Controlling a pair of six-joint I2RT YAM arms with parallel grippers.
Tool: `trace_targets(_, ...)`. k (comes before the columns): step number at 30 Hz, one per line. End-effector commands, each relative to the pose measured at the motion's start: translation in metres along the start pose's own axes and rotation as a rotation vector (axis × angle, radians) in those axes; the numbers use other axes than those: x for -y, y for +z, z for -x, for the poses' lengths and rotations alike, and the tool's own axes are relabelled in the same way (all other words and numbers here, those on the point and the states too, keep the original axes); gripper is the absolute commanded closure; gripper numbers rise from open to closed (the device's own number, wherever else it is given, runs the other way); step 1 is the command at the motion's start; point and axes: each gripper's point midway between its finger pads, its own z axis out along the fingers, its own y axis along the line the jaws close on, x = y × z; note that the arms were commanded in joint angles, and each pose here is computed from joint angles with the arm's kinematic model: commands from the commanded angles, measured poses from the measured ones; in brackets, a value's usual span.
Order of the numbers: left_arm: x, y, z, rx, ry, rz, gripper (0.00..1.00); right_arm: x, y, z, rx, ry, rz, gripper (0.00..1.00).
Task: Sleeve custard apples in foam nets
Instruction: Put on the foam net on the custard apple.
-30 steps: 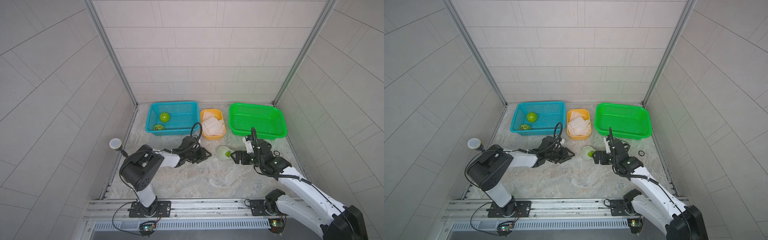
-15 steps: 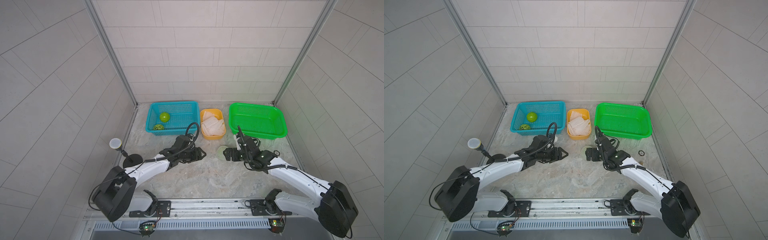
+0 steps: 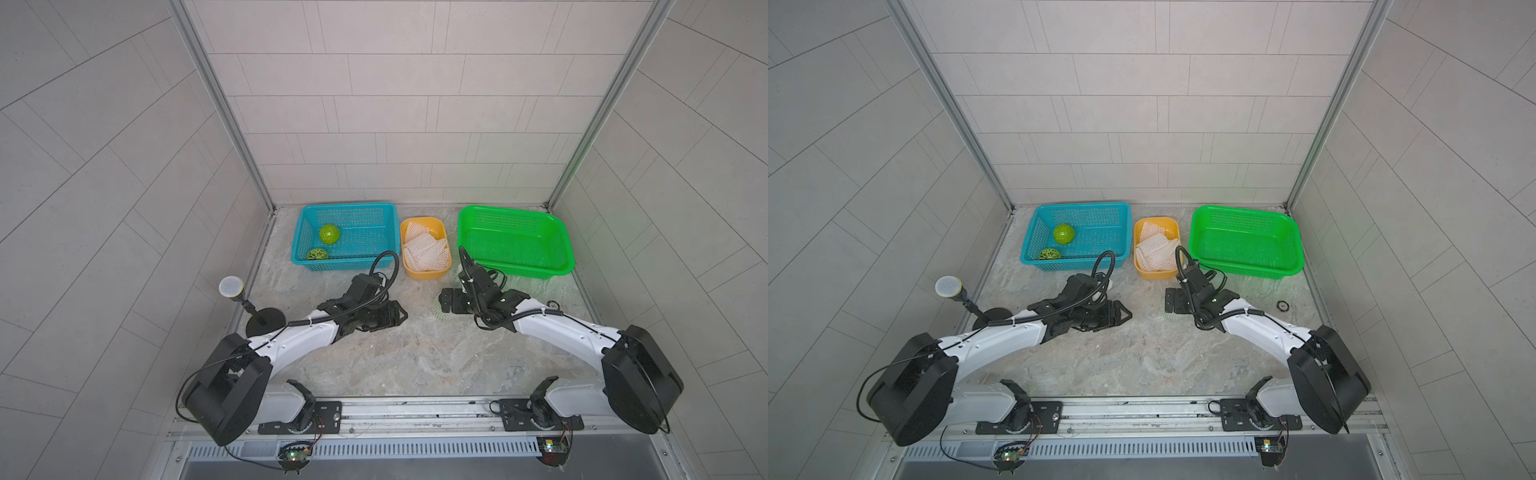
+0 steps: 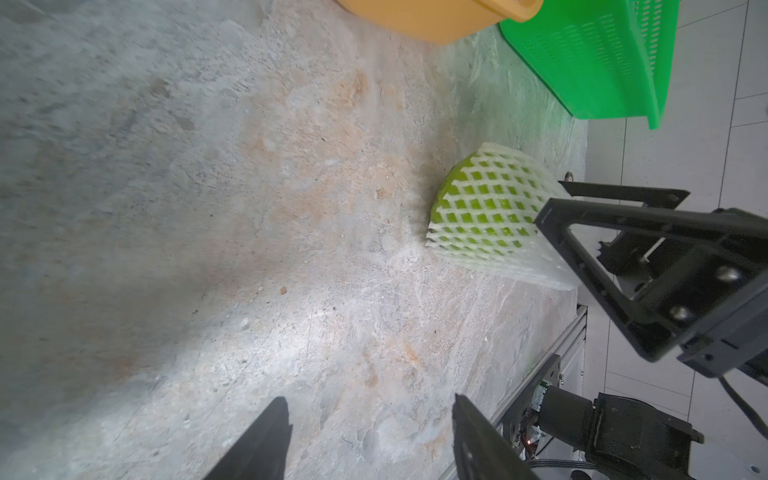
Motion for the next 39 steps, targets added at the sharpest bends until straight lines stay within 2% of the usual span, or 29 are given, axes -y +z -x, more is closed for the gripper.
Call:
trace_targets(1,-0.003,0.003,-0.004,-0.012,0.006,0.005,0.35,0.000,0.005,0.004,0.001,0.014,-0.030,0.03)
trace_targets(9,-0.006,0.005,-0.005,-0.016,-0.005,0.011,0.36,0.004,0.024,-0.007,-0.059,-0.016,-0.062,0.11)
trace_targets(18,-0.006,0.009,-0.006,-0.025,-0.013,0.006,0.37,0.010,0.042,-0.021,-0.130,-0.057,-0.100,0.11)
trace_targets(23,-0.005,0.007,-0.006,-0.023,-0.012,0.004,0.38,0.007,0.044,-0.022,-0.143,-0.077,-0.082,0.14)
trace_targets(29,-0.004,0.003,-0.005,-0.017,-0.006,0.007,0.38,-0.010,0.032,-0.025,-0.170,-0.145,0.016,0.17)
trace_targets(34,-0.003,0.002,-0.005,-0.016,-0.003,0.008,0.38,-0.025,0.016,-0.039,-0.267,-0.260,0.118,0.18)
trace_targets(39,-0.003,0.003,-0.003,-0.015,-0.005,0.009,0.38,-0.032,0.005,-0.055,-0.347,-0.380,0.146,0.17)
